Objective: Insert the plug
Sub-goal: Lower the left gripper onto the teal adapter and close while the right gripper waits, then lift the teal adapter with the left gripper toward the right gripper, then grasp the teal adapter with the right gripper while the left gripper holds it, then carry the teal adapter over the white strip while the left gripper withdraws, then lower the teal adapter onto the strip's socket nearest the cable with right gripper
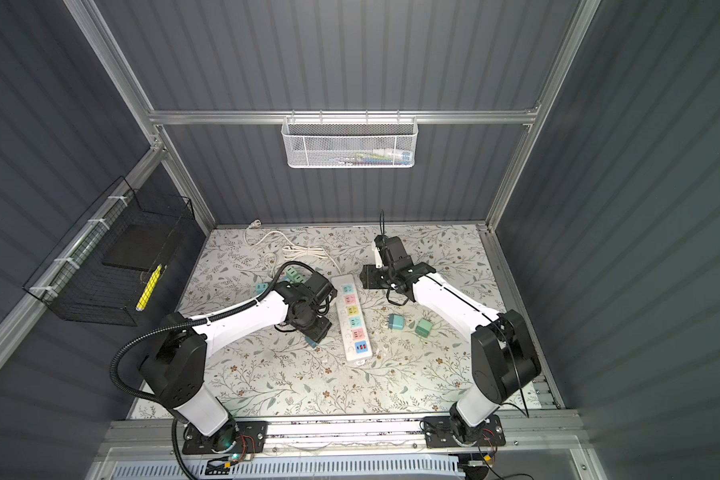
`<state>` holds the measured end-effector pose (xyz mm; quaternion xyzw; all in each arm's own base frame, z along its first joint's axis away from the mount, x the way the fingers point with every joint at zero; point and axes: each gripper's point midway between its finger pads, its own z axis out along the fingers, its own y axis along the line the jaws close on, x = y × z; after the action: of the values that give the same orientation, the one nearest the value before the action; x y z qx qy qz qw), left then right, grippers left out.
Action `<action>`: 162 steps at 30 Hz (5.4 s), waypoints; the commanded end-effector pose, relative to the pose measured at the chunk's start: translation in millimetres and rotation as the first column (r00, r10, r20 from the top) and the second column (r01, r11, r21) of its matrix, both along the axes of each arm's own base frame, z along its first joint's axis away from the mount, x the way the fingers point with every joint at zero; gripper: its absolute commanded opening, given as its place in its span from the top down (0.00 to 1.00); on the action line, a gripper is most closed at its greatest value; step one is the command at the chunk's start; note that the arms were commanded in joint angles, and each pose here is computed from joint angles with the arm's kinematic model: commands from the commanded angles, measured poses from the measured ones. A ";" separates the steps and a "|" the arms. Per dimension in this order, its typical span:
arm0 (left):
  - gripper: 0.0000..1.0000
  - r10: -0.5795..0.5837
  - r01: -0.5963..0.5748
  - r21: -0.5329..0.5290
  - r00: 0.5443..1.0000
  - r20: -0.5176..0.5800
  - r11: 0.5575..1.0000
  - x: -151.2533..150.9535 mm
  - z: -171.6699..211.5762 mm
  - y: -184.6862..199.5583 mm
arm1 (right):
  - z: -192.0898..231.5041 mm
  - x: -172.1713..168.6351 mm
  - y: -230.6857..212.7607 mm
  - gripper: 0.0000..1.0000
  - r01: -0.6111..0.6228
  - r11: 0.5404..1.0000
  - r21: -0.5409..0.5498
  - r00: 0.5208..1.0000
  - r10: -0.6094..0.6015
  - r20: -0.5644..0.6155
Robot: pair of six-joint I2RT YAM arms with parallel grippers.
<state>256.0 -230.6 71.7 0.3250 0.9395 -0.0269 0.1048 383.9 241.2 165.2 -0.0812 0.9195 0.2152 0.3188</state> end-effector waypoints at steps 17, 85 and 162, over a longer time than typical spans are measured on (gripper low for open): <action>0.38 0.045 -0.037 0.093 0.995 -0.086 0.995 -16.3 -45.9 21.8 | 3.1 -4.5 -2.7 0.42 0.002 1.000 0.004 1.000 -0.002 -0.002; 0.77 -0.033 0.348 -0.380 0.773 0.633 0.857 54.6 134.8 -64.0 | 57.0 -62.8 85.2 0.52 -0.321 0.845 0.428 0.926 0.376 -0.047; 0.00 0.847 -0.580 -0.620 0.301 0.439 0.528 25.5 111.8 136.3 | -79.3 19.7 60.8 0.78 0.013 0.985 -0.171 0.985 0.016 0.170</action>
<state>277.6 -96.2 166.5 -0.1721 0.8544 -0.0131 0.4901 411.4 309.4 92.5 -0.1348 0.8941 0.1377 0.4043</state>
